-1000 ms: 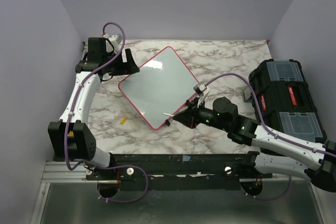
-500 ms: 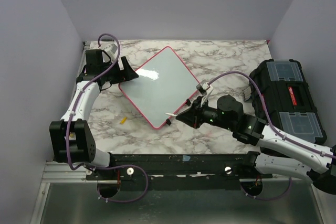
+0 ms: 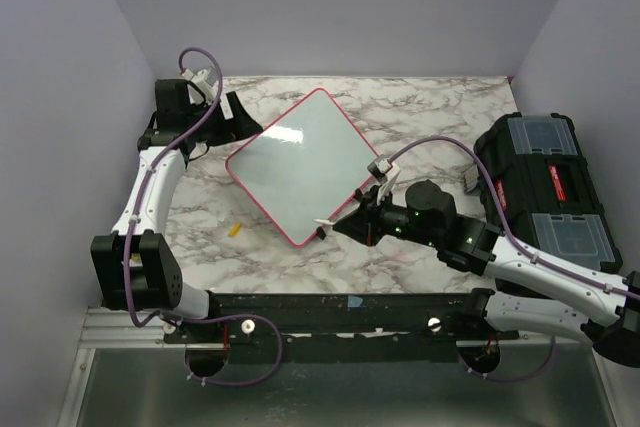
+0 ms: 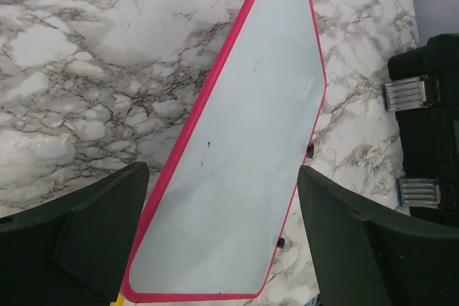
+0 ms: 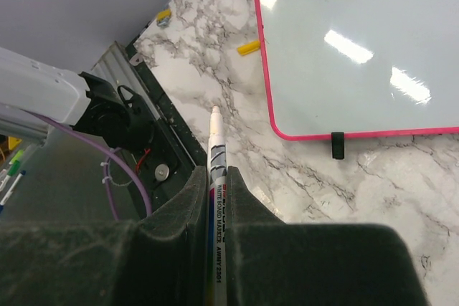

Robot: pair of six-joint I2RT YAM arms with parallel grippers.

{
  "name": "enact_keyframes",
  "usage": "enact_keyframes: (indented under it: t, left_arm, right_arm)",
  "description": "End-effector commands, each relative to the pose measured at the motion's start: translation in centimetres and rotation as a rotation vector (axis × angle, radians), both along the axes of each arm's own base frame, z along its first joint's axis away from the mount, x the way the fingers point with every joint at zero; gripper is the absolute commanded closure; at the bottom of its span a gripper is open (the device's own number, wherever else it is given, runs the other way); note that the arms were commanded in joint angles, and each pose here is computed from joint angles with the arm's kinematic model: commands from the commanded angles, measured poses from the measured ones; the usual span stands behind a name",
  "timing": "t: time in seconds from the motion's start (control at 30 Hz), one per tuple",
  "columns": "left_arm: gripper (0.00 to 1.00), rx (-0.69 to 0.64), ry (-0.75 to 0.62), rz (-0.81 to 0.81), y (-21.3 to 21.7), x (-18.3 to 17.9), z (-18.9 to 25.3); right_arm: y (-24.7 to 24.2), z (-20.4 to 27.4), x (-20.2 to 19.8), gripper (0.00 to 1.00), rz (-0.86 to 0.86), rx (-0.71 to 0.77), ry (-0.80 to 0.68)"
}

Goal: Write a sentence on the whiteboard

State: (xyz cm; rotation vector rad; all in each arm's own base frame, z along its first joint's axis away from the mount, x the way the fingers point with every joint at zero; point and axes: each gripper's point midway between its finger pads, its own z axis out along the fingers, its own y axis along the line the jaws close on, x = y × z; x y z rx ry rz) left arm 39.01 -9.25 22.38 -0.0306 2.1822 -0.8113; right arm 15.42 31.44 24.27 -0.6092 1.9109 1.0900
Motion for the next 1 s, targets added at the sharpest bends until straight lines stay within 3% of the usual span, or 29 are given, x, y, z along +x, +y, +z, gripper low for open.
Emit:
enact_keyframes:
  t: [0.0, 0.2, 0.63, 0.97]
  left_arm:
    - [0.09, -0.007, -0.024, 0.004, 0.2, 0.7, 3.1]
    - [0.07, 0.073, 0.017, 0.040, 1.3, 2.7, 2.3]
    - [0.15, 0.005, 0.125, -0.146, -1.9, 3.0, -1.1]
    - [0.39, -0.050, 0.167, -0.240, -3.5, 3.1, -2.8]
  right_arm:
    - [0.7, 1.0, -0.3, 0.99, 0.043, 0.020, -0.026]
    - [0.5, 1.3, -0.4, 0.99, 0.044, 0.024, -0.034]
    - [-0.1, 1.3, -1.0, 0.99, 0.057, 0.022, -0.034]
    - [-0.2, 1.3, -1.5, 0.99, 0.071, 0.035, -0.029]
